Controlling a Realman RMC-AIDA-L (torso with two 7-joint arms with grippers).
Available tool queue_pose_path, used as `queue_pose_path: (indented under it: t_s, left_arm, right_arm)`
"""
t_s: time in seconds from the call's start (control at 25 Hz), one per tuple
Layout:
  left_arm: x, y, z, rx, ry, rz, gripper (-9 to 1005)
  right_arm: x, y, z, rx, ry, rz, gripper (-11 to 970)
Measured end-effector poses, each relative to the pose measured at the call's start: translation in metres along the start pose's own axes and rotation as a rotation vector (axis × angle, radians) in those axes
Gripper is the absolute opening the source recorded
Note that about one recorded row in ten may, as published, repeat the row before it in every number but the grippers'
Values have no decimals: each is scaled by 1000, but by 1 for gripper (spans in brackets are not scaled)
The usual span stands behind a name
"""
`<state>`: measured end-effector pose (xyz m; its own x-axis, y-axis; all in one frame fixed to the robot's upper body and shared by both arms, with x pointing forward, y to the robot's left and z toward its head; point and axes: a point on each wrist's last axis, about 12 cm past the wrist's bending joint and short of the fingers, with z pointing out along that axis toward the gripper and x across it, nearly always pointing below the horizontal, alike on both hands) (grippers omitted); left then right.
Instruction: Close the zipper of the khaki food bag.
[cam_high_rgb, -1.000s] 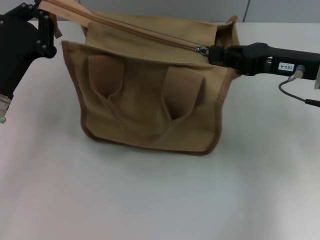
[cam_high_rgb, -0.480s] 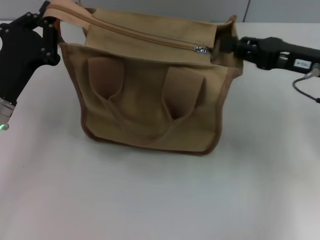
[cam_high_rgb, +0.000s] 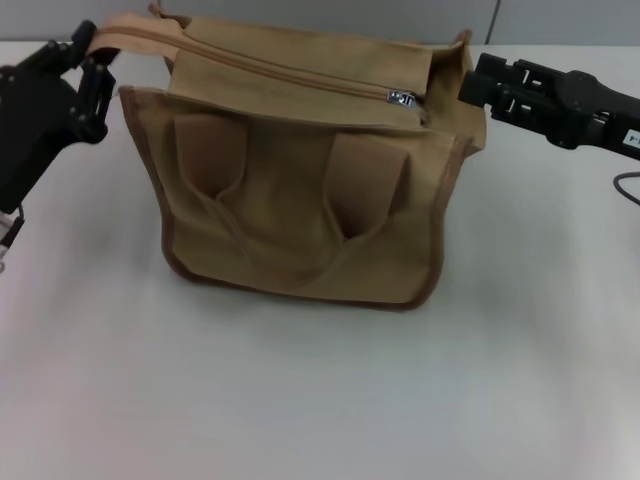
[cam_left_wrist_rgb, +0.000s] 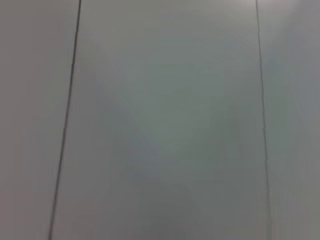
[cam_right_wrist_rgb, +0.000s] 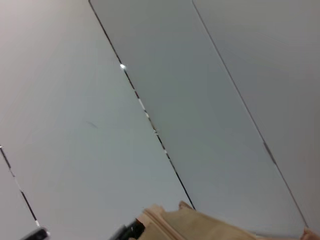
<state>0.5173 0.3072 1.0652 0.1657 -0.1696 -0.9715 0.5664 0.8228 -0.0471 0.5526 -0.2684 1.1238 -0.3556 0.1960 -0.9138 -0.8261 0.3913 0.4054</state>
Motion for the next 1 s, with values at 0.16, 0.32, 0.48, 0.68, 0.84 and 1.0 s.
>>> queue_pose_path:
  t_s: [0.16, 0.32, 0.48, 0.68, 0.84, 1.0]
  left_arm:
    - [-6, 9, -14, 52, 78, -129, 118]
    - [-11, 15, -25, 81, 138, -196, 296]
    - [-19, 22, -39, 136, 218, -274, 497]
    - [-29, 18, -51, 292, 283, -325, 780]
    - [-30, 9, -50, 391, 310, -328, 799]
    - [-20, -25, -40, 665, 377, -297, 809]
  right_arm:
    - [2, 2, -7, -2, -30, -39, 634]
    - [4, 4, -11, -7, -40, -53, 652]
    - [6, 7, -14, -31, -44, -66, 669]
    - [9, 16, -18, -108, -52, -101, 678]
    - [14, 22, -21, -147, -52, -138, 678]
    - [43, 33, -23, -228, 29, -212, 678]
